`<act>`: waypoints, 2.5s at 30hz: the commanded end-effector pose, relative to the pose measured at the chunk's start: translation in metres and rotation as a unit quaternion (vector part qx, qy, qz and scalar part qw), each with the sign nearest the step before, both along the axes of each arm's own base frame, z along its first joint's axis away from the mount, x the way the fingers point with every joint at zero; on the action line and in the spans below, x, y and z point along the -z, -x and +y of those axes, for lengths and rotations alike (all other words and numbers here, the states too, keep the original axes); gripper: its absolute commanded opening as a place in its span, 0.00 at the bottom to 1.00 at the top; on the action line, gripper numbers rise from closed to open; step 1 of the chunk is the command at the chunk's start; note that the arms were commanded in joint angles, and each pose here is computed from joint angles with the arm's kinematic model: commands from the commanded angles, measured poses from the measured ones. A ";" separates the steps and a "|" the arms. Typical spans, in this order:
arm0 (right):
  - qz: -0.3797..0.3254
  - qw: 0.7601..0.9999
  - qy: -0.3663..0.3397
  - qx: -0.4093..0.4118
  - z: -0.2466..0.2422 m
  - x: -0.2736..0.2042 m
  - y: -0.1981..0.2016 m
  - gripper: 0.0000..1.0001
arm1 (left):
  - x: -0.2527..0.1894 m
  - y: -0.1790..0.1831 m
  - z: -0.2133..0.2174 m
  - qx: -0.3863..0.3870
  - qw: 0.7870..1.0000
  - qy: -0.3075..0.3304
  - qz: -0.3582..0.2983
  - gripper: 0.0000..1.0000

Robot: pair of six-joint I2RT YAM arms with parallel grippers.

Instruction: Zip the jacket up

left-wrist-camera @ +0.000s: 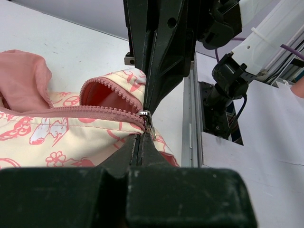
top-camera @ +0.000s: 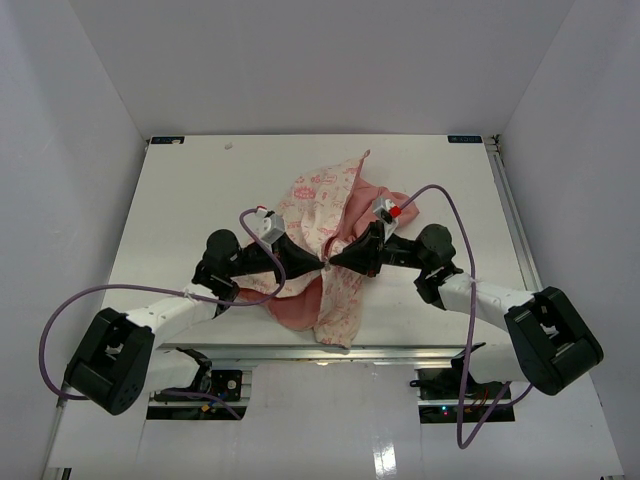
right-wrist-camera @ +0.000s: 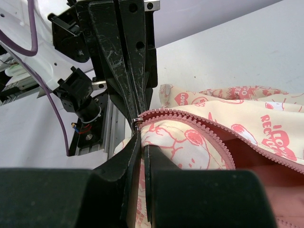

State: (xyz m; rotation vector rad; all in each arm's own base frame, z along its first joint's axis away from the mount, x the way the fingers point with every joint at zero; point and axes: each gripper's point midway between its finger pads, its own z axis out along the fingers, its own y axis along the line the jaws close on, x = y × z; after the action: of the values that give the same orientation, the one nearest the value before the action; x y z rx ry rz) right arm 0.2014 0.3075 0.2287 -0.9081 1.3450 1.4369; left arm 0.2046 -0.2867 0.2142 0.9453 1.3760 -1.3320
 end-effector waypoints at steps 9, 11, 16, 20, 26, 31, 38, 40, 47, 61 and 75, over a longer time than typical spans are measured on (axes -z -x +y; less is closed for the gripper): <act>-0.105 0.990 -0.065 0.062 -0.004 -0.078 -0.037 0.08 | 0.034 0.025 -0.008 0.059 0.996 -0.055 0.038 0.00; -0.105 0.990 -0.065 0.061 -0.003 -0.080 -0.038 0.08 | 0.037 0.025 -0.009 0.061 0.995 -0.061 0.040 0.00; -0.095 0.992 -0.053 0.058 -0.001 -0.077 -0.040 0.08 | 0.043 0.019 -0.011 0.047 0.995 -0.073 0.051 0.00; -0.067 0.996 -0.026 0.059 0.001 -0.057 -0.045 0.08 | 0.050 0.003 -0.010 0.000 0.993 -0.085 0.079 0.00; -0.025 0.998 0.005 0.060 0.001 -0.018 -0.041 0.10 | 0.068 -0.014 -0.010 -0.053 0.985 -0.098 0.135 0.00; 0.001 0.995 0.054 0.080 0.003 0.014 -0.042 0.24 | 0.080 -0.015 -0.012 -0.056 0.979 -0.094 0.171 0.00; -0.002 0.981 0.124 0.152 -0.016 0.041 -0.051 0.44 | 0.080 0.001 -0.018 0.002 0.976 -0.080 0.204 0.00; -0.005 0.971 0.146 0.189 -0.028 0.041 -0.057 0.46 | 0.079 0.005 -0.017 0.019 0.972 -0.077 0.220 0.00; -0.083 0.950 0.171 0.248 -0.044 0.008 -0.069 0.52 | 0.078 0.013 -0.012 0.044 0.964 -0.072 0.251 0.00; -0.347 0.915 0.143 0.150 -0.032 0.021 0.018 0.57 | 0.071 0.020 -0.003 0.070 0.956 -0.055 0.278 0.00; -0.467 0.837 0.200 0.201 -0.006 0.035 0.031 0.53 | 0.070 0.023 0.000 0.080 0.953 -0.046 0.288 0.00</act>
State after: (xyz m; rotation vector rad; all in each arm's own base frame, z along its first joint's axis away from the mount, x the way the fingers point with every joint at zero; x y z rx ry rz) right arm 0.1532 0.3058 0.1702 -1.3579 1.0332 0.4491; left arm 0.1883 -0.2903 0.1425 0.7391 1.8638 -1.7368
